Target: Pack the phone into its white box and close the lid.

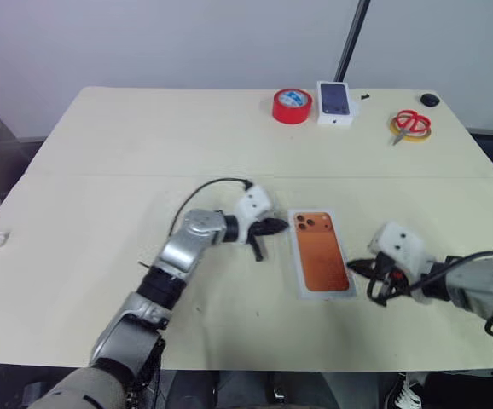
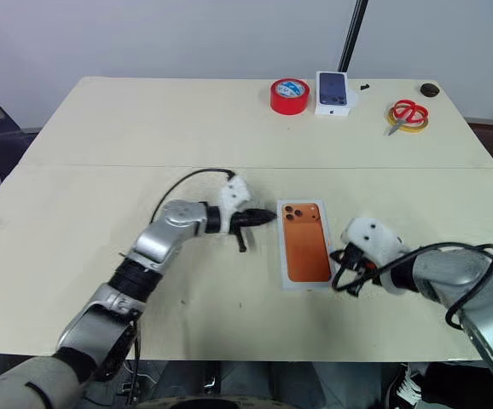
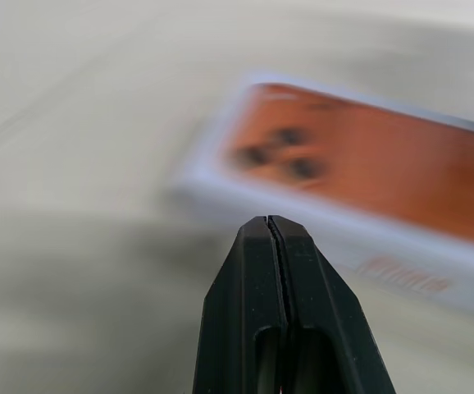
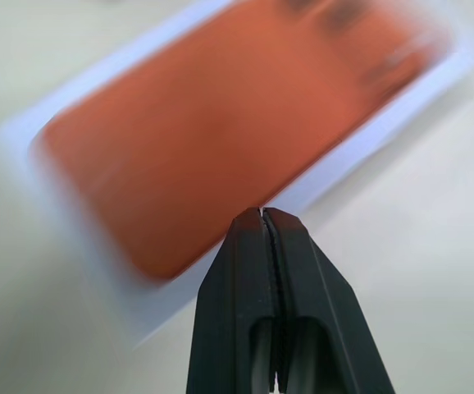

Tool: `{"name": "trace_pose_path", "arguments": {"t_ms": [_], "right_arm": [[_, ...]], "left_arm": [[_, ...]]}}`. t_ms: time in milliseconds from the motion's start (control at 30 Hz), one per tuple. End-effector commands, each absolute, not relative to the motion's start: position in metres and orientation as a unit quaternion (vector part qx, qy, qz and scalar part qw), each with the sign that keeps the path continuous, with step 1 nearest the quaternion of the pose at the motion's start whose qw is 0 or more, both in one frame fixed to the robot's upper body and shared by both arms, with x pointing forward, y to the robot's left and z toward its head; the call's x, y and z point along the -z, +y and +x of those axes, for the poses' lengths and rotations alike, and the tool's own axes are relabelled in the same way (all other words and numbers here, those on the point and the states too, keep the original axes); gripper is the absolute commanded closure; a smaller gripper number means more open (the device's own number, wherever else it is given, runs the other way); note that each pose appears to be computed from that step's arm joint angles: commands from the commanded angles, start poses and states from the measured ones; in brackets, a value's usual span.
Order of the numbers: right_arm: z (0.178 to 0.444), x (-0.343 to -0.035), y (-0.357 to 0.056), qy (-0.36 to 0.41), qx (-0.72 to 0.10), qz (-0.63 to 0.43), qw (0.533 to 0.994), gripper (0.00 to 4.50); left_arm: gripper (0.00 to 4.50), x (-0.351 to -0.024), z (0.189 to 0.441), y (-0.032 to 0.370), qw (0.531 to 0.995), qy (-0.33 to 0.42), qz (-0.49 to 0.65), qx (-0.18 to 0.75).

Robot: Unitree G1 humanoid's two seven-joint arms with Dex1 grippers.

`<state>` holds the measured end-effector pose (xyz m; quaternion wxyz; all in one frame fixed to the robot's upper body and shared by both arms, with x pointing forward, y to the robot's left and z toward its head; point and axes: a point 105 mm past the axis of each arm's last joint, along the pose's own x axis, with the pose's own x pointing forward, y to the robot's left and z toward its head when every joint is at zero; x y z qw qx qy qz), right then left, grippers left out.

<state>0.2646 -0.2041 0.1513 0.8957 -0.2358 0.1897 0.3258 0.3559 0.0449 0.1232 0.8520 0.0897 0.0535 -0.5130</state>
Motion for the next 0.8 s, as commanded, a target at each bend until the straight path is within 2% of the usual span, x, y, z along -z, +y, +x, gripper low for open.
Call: {"name": "trace_pose_path", "arguments": {"t_ms": [33, 200, 333, 533, 800], "right_arm": [[0.282, -0.179, -0.218, 0.122, -0.29, -0.23, 0.921, 4.47], [0.301, -0.181, -0.233, 0.101, -0.285, -0.19, 0.934, 4.47], [0.316, -0.177, -0.232, 0.091, -0.294, -0.167, 0.937, 4.47], [0.328, -0.172, -0.216, 0.086, -0.323, -0.16, 0.929, 4.47], [0.334, -0.169, -0.211, 0.082, -0.33, -0.159, 0.927, 4.47]], "left_arm": [[4.5, -0.156, 0.359, 0.102, 0.896, 0.006, 0.069, 0.439], [4.5, -0.161, 0.343, 0.188, 0.943, 0.015, 0.08, 0.322], [4.5, -0.16, 0.326, 0.224, 0.961, 0.025, 0.086, 0.263], [4.5, -0.152, 0.31, 0.25, 0.974, 0.037, 0.081, 0.206], [4.5, -0.15, 0.304, 0.246, 0.976, 0.043, 0.075, 0.2]]}}
